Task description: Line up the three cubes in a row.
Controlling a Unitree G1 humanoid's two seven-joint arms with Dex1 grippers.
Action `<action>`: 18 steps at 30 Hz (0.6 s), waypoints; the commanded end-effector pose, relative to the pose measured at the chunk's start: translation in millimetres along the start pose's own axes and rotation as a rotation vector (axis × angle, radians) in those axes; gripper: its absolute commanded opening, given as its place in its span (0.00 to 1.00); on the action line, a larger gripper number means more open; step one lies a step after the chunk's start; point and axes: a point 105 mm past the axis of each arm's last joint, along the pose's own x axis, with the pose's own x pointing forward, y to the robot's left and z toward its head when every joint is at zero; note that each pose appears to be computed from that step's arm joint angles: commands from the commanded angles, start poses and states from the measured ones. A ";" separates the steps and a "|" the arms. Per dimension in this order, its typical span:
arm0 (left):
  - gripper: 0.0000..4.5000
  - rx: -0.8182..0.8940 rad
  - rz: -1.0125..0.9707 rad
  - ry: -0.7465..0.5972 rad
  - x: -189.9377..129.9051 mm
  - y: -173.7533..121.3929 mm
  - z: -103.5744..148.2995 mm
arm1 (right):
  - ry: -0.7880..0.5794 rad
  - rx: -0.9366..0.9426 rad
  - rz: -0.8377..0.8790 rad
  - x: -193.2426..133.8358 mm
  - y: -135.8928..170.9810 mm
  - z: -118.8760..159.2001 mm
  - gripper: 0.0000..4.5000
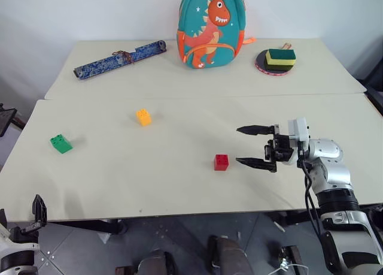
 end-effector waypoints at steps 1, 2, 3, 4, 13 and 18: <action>1.00 0.003 -0.014 -0.036 13.3 -19.5 11.7 | -0.009 -0.021 0.066 -2.8 10.3 5.3 0.99; 1.00 -0.007 -0.041 -0.033 23.7 -35.7 11.9 | -0.009 -0.013 0.063 -1.3 10.6 5.0 0.99; 1.00 -0.010 -0.058 -0.021 33.3 -49.7 11.7 | -0.010 -0.010 0.066 0.3 11.7 5.0 0.99; 1.00 -0.011 -0.066 -0.012 39.6 -58.1 12.2 | -0.011 -0.008 0.069 1.9 12.7 5.0 0.99; 1.00 0.072 0.081 0.017 108.1 -95.0 30.0 | -0.021 0.010 0.123 17.5 20.6 12.5 0.99; 1.00 0.022 0.124 0.045 126.2 -99.6 24.9 | -0.023 0.004 0.099 18.6 20.2 15.6 0.99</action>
